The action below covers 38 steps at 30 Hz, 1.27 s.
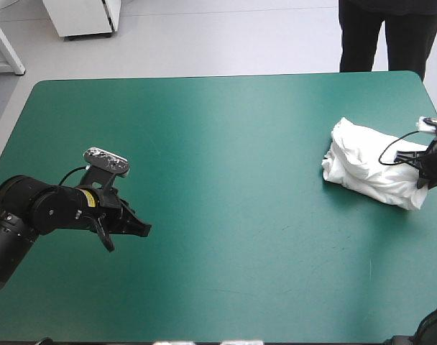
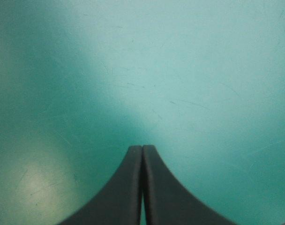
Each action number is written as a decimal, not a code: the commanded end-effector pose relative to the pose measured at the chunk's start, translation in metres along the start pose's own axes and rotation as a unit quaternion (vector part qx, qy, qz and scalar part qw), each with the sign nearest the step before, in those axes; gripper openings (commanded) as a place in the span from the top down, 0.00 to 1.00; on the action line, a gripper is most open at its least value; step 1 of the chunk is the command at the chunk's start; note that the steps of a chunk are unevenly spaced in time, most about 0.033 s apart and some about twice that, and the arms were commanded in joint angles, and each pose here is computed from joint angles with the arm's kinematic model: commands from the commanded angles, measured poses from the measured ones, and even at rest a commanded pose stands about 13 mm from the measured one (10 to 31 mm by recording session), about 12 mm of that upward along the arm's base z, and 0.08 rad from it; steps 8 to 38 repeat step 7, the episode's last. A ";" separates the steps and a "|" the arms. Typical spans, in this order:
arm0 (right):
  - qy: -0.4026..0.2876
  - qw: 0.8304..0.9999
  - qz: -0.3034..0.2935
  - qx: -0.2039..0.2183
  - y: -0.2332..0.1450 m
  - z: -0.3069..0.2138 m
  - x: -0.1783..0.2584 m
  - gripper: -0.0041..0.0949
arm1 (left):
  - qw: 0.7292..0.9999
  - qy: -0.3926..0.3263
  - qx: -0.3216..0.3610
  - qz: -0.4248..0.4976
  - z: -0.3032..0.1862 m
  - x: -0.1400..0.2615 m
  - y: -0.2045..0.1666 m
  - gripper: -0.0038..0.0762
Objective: Fold the cloth
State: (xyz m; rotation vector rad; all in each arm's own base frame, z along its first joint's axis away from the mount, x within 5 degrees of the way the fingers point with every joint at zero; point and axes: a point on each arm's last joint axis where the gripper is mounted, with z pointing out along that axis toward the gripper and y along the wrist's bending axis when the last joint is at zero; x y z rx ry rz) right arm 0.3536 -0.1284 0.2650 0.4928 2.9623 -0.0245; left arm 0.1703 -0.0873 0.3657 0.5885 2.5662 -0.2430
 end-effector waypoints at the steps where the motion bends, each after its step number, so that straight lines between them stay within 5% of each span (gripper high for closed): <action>1: -0.038 0.999 0.007 -0.004 -0.002 -0.035 0.006 0.72 | 0.999 -0.037 0.005 -0.003 -0.011 -0.005 -0.001 0.96; 5: -0.063 0.998 0.006 0.007 -0.004 -0.054 0.013 0.41 | 0.999 -0.037 0.005 -0.003 -0.011 -0.005 -0.001 0.96; 7: -0.079 0.997 0.012 0.016 -0.005 -0.066 0.018 0.33 | 0.999 -0.037 0.005 -0.003 -0.011 -0.005 -0.001 0.96; 38: -0.079 0.997 0.012 0.016 -0.005 -0.066 0.018 0.33 | 0.999 -0.037 0.005 -0.003 -0.011 -0.005 -0.001 0.96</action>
